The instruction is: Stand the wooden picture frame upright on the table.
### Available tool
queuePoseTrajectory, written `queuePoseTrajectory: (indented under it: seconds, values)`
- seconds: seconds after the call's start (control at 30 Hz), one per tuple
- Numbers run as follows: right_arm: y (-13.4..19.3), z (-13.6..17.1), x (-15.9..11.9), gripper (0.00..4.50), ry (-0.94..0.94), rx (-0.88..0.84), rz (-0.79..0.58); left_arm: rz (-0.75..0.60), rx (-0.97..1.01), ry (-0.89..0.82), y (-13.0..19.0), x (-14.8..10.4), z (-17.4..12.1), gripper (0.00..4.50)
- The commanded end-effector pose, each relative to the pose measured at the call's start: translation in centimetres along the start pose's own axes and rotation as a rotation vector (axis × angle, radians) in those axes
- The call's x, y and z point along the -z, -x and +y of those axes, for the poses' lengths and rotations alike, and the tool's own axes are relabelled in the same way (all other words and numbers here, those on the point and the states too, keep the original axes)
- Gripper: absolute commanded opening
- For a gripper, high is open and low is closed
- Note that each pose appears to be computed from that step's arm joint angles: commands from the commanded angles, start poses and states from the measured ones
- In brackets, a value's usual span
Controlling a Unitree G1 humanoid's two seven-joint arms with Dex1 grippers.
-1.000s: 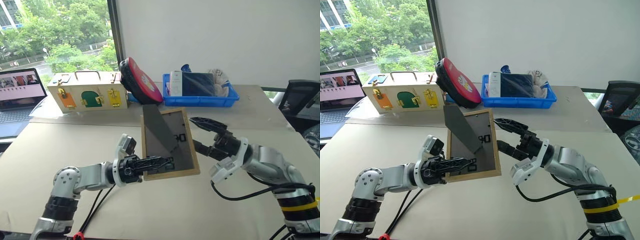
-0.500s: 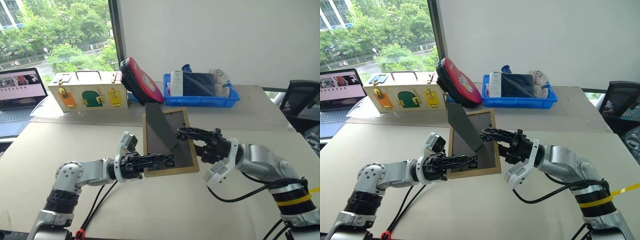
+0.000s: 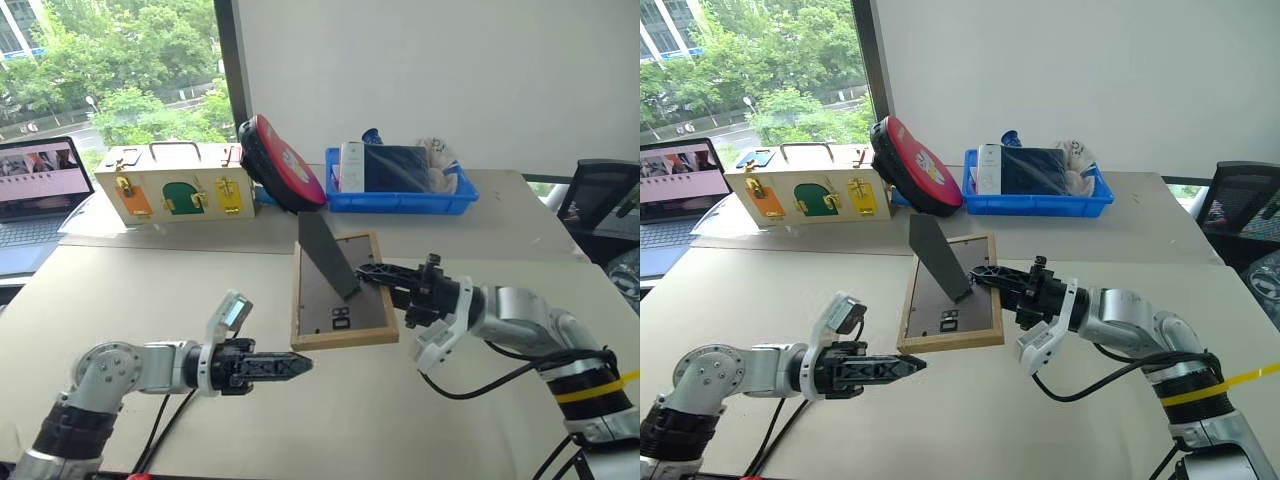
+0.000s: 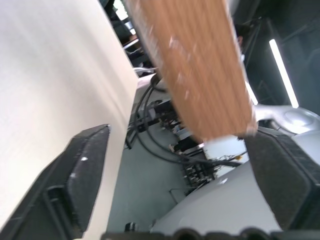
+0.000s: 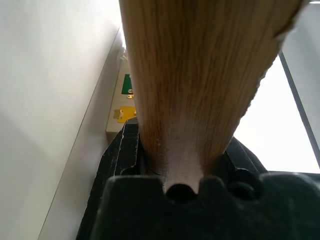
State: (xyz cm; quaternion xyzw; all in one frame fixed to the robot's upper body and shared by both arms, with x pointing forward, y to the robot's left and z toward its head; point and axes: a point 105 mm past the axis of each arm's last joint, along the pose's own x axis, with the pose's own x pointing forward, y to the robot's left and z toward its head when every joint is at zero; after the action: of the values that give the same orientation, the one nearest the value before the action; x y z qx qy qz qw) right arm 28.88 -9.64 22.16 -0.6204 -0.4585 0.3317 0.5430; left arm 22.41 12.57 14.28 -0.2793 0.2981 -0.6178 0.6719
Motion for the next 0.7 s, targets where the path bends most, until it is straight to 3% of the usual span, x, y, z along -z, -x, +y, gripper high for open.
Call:
queuePoseTrajectory:
  seconds: [0.03,0.1,0.17,0.3,0.37,0.5,0.7]
  values:
    - [1.2,-4.0,3.4,1.29,-0.109,0.152,0.11,-0.087,-0.08,-0.259,3.2,-2.7,0.0,4.5]
    - [1.4,-1.8,5.8,1.29,-0.519,0.109,0.2,-0.246,-0.075,-0.414,5.1,-6.2,-1.5,4.5]
    - [1.4,0.4,6.4,1.29,-0.987,0.061,0.197,-0.333,-0.067,-0.531,6.4,-8.1,-2.9,4.5]
    - [1.0,0.6,5.8,1.29,-1.538,0.005,0.096,-0.325,-0.101,-0.659,6.7,-8.7,-3.9,4.5]
    - [0.7,1.3,5.3,1.29,-1.809,-0.095,0.112,-0.311,-0.11,-0.722,6.8,-8.5,-4.4,4.5]
    - [-1.0,0.7,2.9,1.29,-1.957,-0.264,-0.019,-0.28,-0.122,-0.684,6.8,-7.7,-4.2,4.5]
    - [-2.0,2.8,2.8,1.29,-1.977,-0.39,0.025,-0.271,-0.157,-0.702,6.5,-7.2,-3.8,4.5]
